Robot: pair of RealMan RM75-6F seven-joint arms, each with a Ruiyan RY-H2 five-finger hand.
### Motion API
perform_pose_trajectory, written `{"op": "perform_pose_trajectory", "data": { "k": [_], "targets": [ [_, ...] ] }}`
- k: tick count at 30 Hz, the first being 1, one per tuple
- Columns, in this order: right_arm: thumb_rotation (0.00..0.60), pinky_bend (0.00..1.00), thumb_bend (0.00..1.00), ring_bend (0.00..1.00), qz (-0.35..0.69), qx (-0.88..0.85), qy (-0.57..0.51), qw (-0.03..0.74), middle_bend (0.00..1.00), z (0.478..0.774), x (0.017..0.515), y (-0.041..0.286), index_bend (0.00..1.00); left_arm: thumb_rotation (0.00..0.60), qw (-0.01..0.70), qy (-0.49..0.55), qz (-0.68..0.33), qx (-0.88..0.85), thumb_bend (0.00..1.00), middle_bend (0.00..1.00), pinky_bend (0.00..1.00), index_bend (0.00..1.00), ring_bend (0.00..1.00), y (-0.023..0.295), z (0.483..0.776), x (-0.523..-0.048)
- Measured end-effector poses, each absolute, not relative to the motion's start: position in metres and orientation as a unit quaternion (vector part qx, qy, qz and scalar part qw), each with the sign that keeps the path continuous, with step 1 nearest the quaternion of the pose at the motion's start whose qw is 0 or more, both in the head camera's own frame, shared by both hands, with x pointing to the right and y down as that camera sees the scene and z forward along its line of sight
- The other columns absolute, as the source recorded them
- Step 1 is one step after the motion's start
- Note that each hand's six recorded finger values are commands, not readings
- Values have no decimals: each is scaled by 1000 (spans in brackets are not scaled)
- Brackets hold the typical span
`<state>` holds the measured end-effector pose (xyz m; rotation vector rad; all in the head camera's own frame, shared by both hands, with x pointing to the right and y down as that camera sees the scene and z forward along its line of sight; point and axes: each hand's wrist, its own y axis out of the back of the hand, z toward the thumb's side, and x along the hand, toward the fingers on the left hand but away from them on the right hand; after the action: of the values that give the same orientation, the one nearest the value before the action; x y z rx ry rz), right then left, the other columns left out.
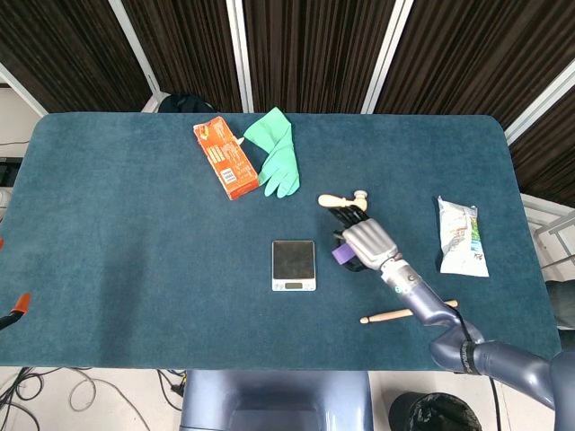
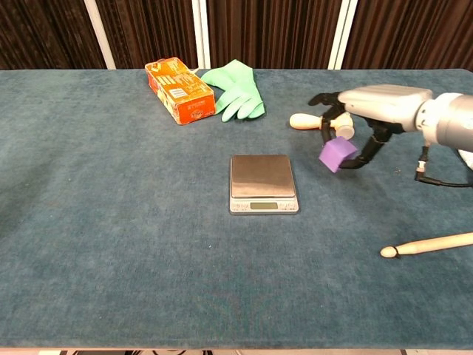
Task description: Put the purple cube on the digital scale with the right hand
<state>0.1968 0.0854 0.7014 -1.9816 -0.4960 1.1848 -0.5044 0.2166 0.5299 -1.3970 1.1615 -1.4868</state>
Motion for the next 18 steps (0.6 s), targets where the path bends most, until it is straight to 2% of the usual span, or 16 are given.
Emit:
{"op": "perform_pose_trajectory", "data": {
  "k": [6,18],
  "targets": [
    [600,0,347,41,453,-783,-179,386,7,696,161,81,601,600,384,460,-582,-549,251,5,0,21,0,216,528,-507],
    [600,0,347,41,441,-797,-147,385,6,707,97,94,601,600,381,461,-580,-553,251,5,0,22,0,216,528,-509]
  ]
}}
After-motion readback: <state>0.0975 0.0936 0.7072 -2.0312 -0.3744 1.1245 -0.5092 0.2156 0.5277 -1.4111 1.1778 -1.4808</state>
